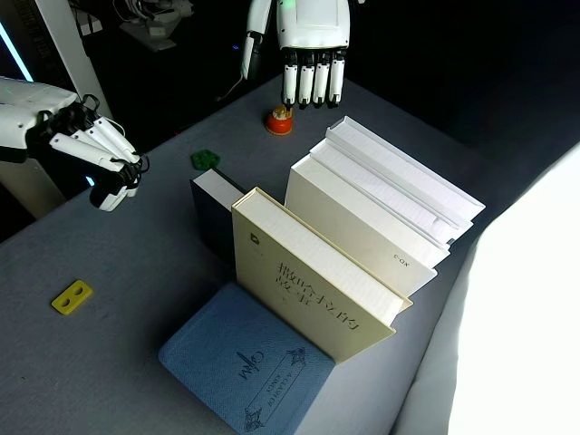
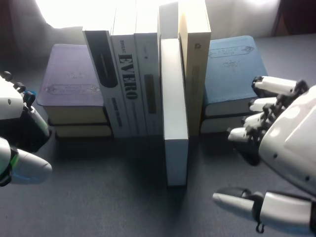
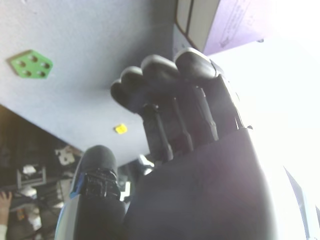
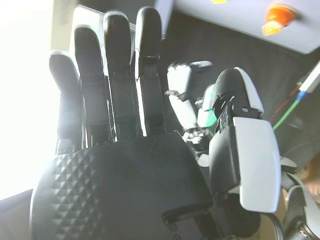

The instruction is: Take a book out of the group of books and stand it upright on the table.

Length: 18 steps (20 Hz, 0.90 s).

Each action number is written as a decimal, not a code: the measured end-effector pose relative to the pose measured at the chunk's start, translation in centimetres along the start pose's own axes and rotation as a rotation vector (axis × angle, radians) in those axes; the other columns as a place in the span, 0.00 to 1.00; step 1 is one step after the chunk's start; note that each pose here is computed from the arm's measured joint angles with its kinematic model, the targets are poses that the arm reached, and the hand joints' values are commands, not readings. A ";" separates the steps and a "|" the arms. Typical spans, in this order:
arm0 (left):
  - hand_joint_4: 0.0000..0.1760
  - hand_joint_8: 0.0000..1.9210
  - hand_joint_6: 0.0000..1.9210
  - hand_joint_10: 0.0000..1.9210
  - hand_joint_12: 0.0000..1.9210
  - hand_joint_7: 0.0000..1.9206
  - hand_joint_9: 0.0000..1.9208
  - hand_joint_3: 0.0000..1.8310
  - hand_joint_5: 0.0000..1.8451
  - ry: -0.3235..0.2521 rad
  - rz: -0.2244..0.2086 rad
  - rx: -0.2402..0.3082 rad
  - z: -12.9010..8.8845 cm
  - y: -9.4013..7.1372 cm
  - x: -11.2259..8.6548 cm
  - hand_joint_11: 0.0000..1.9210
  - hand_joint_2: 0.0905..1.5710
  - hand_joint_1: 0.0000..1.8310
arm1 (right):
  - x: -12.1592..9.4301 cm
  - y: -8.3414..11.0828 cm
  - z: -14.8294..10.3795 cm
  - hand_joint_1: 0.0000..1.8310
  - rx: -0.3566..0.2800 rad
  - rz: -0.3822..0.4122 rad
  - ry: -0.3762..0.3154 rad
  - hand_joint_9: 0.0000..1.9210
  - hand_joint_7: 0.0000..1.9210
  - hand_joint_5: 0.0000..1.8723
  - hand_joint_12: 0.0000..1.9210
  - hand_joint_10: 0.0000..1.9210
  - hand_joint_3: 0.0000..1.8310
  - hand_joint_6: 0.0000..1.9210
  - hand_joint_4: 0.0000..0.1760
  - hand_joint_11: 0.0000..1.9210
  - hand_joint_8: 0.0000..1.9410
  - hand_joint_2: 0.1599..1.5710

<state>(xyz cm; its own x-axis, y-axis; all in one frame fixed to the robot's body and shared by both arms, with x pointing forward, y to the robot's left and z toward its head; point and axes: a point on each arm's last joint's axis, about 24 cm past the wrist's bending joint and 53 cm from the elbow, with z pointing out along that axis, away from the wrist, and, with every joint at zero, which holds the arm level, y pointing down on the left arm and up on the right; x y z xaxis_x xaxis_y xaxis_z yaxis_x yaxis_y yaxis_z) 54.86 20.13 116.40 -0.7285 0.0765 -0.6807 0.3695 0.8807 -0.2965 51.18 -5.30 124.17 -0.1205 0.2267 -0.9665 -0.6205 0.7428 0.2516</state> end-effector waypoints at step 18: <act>0.00 1.00 1.00 1.00 1.00 0.61 0.62 0.00 0.56 -0.020 -0.017 -0.007 -0.1 0.8 -0.8 0.61 0.84 0.03 | -4.7 -4.3 -0.6 0.00 0.040 0.154 0.003 0.60 0.62 0.57 1.00 1.00 0.00 0.96 0.00 0.59 0.96 0.72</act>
<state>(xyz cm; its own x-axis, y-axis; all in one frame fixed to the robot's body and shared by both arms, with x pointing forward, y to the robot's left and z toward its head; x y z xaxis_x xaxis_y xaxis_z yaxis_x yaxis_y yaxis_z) 55.69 20.80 116.81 -0.7231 0.0520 -0.6888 0.3530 0.8849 -0.3038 53.98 -9.89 127.58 -0.2144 0.3379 -0.9165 -0.5629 0.7240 0.3986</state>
